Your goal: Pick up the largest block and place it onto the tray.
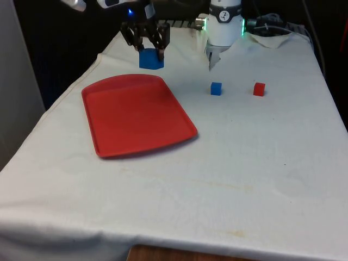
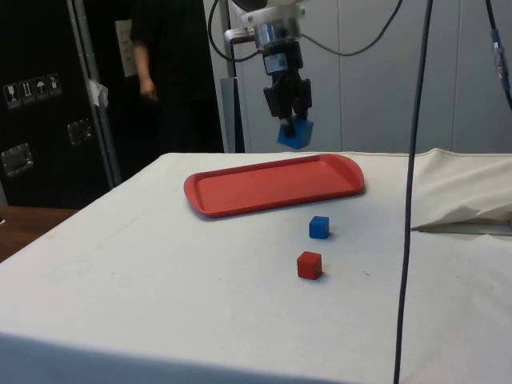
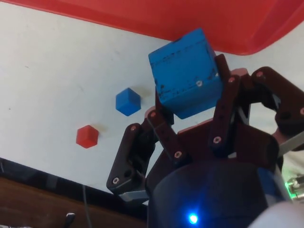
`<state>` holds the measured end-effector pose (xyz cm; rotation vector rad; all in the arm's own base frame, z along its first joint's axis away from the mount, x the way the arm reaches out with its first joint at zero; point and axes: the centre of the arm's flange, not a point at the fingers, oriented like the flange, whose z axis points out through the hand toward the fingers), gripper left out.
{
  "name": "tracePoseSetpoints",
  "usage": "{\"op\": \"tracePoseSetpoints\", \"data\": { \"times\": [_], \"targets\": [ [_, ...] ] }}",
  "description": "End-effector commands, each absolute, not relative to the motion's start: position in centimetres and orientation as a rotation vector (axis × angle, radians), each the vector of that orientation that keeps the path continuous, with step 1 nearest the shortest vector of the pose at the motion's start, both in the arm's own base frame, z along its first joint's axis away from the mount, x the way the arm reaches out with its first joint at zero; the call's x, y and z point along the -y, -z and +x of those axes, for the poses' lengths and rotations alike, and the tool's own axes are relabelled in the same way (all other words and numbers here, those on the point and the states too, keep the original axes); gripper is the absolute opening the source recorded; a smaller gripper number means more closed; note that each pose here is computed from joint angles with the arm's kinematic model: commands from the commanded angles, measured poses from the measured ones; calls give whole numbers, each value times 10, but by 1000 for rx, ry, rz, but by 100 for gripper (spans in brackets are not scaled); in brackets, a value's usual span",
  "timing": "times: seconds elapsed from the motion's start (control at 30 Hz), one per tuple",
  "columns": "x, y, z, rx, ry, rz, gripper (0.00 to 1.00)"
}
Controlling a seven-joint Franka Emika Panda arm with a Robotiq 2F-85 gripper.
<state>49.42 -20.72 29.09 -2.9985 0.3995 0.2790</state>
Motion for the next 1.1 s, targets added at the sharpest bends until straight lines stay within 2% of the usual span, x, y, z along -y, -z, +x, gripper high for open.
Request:
{"op": "tracePoseSetpoints", "data": {
  "times": [0.0,0.53,1.07],
  "targets": [
    [205,-292,496,-401,-244,-3006,1],
    [199,-289,508,-375,-154,-3045,1],
    [197,-253,527,-365,-26,-3110,1]
  ]
}}
